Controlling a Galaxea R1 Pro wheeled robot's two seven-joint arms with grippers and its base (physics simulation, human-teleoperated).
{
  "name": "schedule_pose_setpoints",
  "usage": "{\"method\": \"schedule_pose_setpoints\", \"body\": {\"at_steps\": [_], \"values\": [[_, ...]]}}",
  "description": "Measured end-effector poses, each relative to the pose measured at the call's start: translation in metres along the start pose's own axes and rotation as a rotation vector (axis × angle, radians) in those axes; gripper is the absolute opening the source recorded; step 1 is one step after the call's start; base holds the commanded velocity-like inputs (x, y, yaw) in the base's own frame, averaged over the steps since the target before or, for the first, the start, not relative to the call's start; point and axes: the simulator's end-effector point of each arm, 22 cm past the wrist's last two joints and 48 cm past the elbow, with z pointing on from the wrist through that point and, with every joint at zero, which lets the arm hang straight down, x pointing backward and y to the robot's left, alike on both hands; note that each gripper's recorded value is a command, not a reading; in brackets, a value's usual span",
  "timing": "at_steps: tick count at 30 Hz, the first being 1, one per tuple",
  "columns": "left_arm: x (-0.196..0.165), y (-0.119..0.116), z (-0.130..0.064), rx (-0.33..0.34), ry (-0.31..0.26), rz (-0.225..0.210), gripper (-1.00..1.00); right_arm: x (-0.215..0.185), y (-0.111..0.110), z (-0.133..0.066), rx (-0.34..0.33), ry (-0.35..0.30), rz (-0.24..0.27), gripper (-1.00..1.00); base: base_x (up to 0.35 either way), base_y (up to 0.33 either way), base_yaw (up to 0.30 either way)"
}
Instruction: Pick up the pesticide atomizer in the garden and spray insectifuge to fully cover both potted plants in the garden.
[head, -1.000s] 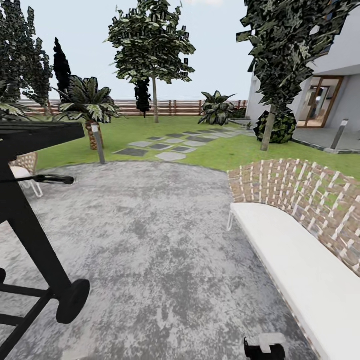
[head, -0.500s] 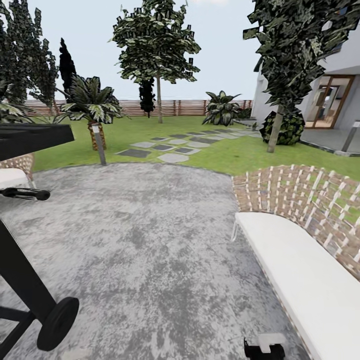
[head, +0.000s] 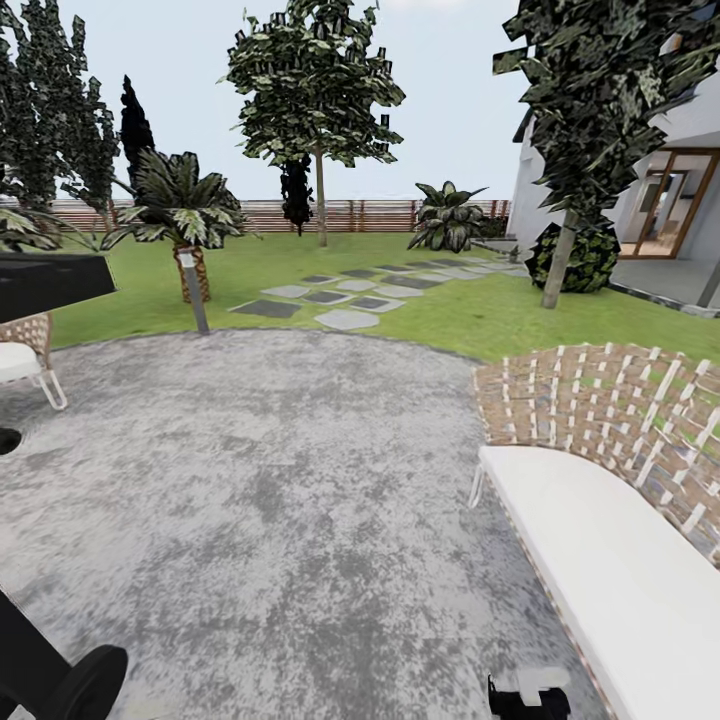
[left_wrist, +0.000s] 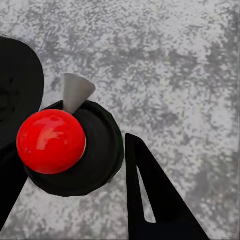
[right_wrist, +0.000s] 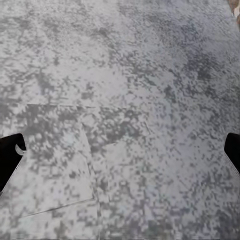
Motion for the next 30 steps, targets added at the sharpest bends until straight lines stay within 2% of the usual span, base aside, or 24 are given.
{"method": "schedule_pose_setpoints", "body": {"at_steps": [24, 30], "values": [[0.0001, 0.0003, 0.0001, -0.001, 0.001, -0.002, -1.0, 0.0, 0.0001, 0.0, 0.0, 0.0, -0.001, 1.0, 0.339, -0.015, 0.001], [0.0, 0.0002, 0.0, -0.001, 0.0, -0.001, -1.0, 0.0, 0.0002, 0.0, -0.001, 0.0, -0.001, 1.0, 0.34, 0.0, 0.146]]}}
